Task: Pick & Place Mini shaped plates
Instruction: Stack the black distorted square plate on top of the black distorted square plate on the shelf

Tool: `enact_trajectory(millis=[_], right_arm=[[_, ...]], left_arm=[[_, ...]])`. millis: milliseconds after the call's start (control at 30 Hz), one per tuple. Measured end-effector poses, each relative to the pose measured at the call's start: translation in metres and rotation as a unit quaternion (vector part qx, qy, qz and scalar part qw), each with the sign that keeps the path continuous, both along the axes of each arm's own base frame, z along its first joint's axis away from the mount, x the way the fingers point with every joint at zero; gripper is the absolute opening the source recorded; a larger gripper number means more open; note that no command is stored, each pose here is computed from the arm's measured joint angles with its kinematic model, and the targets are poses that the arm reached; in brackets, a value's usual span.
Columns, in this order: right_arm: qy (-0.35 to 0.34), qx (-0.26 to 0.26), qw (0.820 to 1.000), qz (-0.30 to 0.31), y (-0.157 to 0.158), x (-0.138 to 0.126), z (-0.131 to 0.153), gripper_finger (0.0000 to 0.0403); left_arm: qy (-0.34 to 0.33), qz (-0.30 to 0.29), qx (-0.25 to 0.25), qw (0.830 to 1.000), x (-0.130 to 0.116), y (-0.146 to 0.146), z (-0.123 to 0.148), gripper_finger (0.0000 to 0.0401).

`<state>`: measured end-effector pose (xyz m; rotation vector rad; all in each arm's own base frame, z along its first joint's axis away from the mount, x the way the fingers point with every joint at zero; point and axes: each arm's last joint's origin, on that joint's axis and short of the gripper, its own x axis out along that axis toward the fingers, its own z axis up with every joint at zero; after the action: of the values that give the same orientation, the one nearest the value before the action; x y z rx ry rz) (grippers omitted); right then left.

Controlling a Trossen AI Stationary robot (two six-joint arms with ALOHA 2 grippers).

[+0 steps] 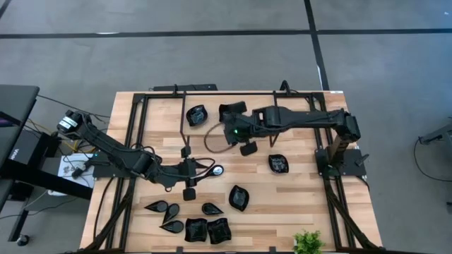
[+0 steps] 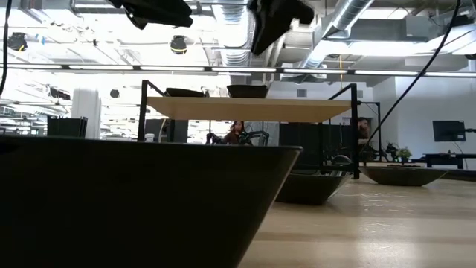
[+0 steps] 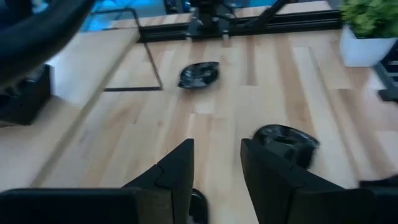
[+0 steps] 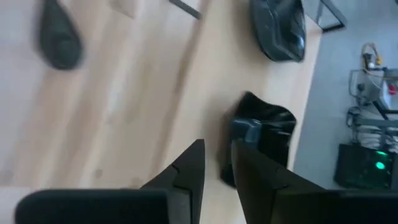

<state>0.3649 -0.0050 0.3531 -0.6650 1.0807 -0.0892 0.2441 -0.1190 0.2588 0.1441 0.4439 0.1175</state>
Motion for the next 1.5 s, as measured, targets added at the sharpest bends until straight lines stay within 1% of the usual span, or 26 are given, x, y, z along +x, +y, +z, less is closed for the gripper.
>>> enact_trajectory(millis=[67,133,200,267,333,367,433,467,533,600,700,767,800,867,933,1000,1133,1267,1333,1400,1500], right_arm=[[0.008,0.011,1.000,0.004,0.015,-0.010,0.010,0.0075],[-0.013,0.028,1.000,0.002,0.031,-0.020,0.023,0.0074],[-0.022,0.047,0.999,-0.006,0.044,-0.038,0.035,0.0074],[-0.042,0.072,0.996,-0.017,0.054,-0.061,0.051,0.0074],[-0.071,0.106,0.991,-0.041,0.061,-0.086,0.066,0.0074],[-0.089,0.124,0.987,-0.049,0.064,-0.098,0.070,0.0074],[-0.122,0.148,0.980,-0.045,0.073,-0.117,0.067,0.0074],[-0.144,0.157,0.976,-0.041,0.078,-0.125,0.061,0.0074],[-0.189,0.165,0.967,-0.035,0.086,-0.135,0.040,0.0074],[-0.226,0.176,0.958,-0.019,0.094,-0.143,0.011,0.0074],[-0.279,0.199,0.940,0.015,0.100,-0.146,-0.035,0.0074],[-0.302,0.197,0.932,0.035,0.102,-0.147,-0.061,0.0074],[-0.308,0.194,0.930,0.045,0.102,-0.147,-0.071,0.0074],[-0.318,0.181,0.929,0.057,0.101,-0.148,-0.084,0.0074],[-0.320,0.159,0.931,0.070,0.098,-0.146,-0.087,0.0074],[-0.325,0.151,0.931,0.066,0.093,-0.144,-0.085,0.0074],[-0.332,0.146,0.930,0.053,0.086,-0.140,-0.081,0.0074],[-0.327,0.118,0.936,0.058,0.080,-0.138,-0.081,0.0074],[-0.324,0.103,0.938,0.064,0.077,-0.137,-0.081,0.0074],[-0.323,0.087,0.940,0.070,0.074,-0.136,-0.080,0.0074],[-0.332,0.061,0.938,0.081,0.069,-0.133,-0.077,0.0074]], left_arm=[[0.007,-0.031,-0.019,0.999,0.000,-0.002,0.000,0.0133],[0.005,-0.059,-0.045,0.997,0.000,-0.005,0.001,0.0133],[-0.011,-0.066,-0.065,0.996,0.003,-0.010,0.003,0.0133],[-0.022,-0.072,-0.072,0.995,0.005,-0.015,0.001,0.0133],[-0.042,-0.078,-0.082,0.993,0.011,-0.022,-0.001,0.0131],[-0.044,-0.083,-0.078,0.992,0.012,-0.025,-0.003,0.0129],[-0.041,-0.091,-0.065,0.993,0.018,-0.031,-0.007,0.0125],[-0.039,-0.093,-0.063,0.993,0.021,-0.034,-0.008,0.0122],[-0.031,-0.099,-0.059,0.993,0.026,-0.042,-0.008,0.0118],[-0.024,-0.124,-0.067,0.990,0.031,-0.053,0.001,0.0115],[0.005,-0.152,-0.081,0.985,0.035,-0.069,0.013,0.0113],[0.044,-0.158,-0.097,0.982,0.037,-0.075,0.016,0.0112],[0.065,-0.158,-0.116,0.978,0.039,-0.076,0.016,0.0112],[0.120,-0.155,-0.171,0.966,0.042,-0.078,0.011,0.0112],[0.171,-0.151,-0.219,0.949,0.046,-0.078,0.001,0.0112],[0.212,-0.140,-0.247,0.935,0.050,-0.076,-0.011,0.0112],[0.258,-0.109,-0.300,0.912,0.057,-0.080,-0.031,0.0119],[0.296,-0.082,-0.342,0.888,0.054,-0.093,-0.045,0.0131],[0.305,-0.065,-0.359,0.880,0.049,-0.101,-0.048,0.0133],[0.307,-0.047,-0.367,0.877,0.045,-0.108,-0.052,0.0133],[0.316,-0.014,-0.388,0.866,0.040,-0.119,-0.059,0.0130]])
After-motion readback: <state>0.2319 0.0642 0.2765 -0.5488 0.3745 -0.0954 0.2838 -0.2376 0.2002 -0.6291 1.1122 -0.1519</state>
